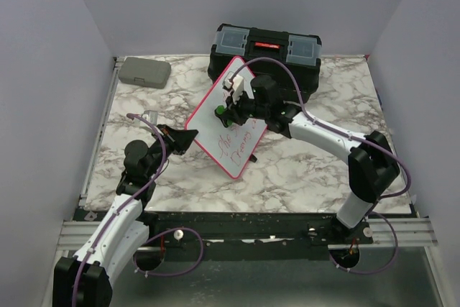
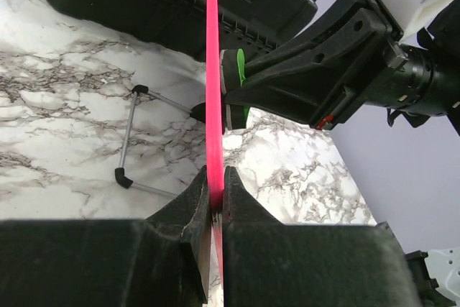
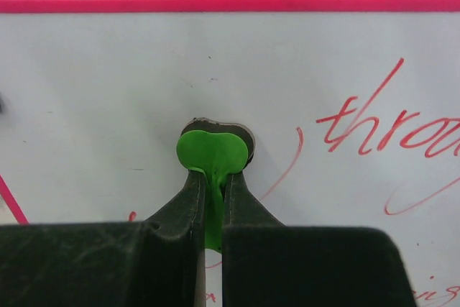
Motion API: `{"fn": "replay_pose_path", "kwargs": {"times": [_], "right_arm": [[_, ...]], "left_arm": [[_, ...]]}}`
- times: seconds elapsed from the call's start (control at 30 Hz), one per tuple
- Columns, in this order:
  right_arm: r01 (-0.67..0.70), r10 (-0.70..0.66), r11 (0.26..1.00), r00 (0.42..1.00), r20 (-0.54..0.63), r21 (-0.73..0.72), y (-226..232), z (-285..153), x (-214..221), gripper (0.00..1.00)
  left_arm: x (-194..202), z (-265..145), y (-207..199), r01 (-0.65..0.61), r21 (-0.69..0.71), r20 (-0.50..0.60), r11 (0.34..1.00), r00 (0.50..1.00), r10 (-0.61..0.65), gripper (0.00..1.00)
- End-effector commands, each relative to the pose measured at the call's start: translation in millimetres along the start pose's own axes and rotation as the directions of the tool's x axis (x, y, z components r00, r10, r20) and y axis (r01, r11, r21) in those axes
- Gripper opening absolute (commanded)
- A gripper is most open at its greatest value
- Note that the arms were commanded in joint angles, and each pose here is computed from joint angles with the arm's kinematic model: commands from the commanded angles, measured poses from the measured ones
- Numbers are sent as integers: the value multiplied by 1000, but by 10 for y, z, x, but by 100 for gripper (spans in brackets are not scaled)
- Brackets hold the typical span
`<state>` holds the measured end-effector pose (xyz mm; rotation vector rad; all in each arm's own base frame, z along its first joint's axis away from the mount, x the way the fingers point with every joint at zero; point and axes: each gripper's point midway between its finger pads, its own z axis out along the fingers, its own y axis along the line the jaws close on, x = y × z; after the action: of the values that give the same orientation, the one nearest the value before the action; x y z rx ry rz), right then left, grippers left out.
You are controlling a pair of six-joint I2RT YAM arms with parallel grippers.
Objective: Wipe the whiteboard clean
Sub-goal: Erase the whiteboard at the whiteboard stand.
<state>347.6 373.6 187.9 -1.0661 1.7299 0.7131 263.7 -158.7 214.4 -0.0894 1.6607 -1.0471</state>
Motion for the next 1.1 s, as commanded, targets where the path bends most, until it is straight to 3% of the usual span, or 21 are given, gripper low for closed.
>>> {"fn": "replay_pose_path", "kwargs": {"times": [0.0,0.17,0.57,0.67,0.87,1.07], "right_arm": [[-16,15,998,1000,-10,-57,233,147,-90,1],[-38,37,997,999,7,66,-96,165,-246,1],[-57,68,990,994,-88,128,-404,42,299,1],[-49,55,997,993,-109,58,-266,5,412,1],[-14,-12,975,993,-118,-220,378,-79,545,1],[4,-10,971,1000,-25,-238,544,-3,147,1]], "left_arm": [[-38,1,-324,-43,137,-20,990,999,46,0],[-43,-10,-333,-46,137,-19,990,999,49,0],[-43,-22,-340,-50,139,-17,989,998,53,0],[-45,-26,-342,-52,139,-16,989,998,55,0],[-39,-12,-323,-46,136,-14,990,999,49,0],[-37,-2,-320,-40,135,-17,990,999,43,0]]}}
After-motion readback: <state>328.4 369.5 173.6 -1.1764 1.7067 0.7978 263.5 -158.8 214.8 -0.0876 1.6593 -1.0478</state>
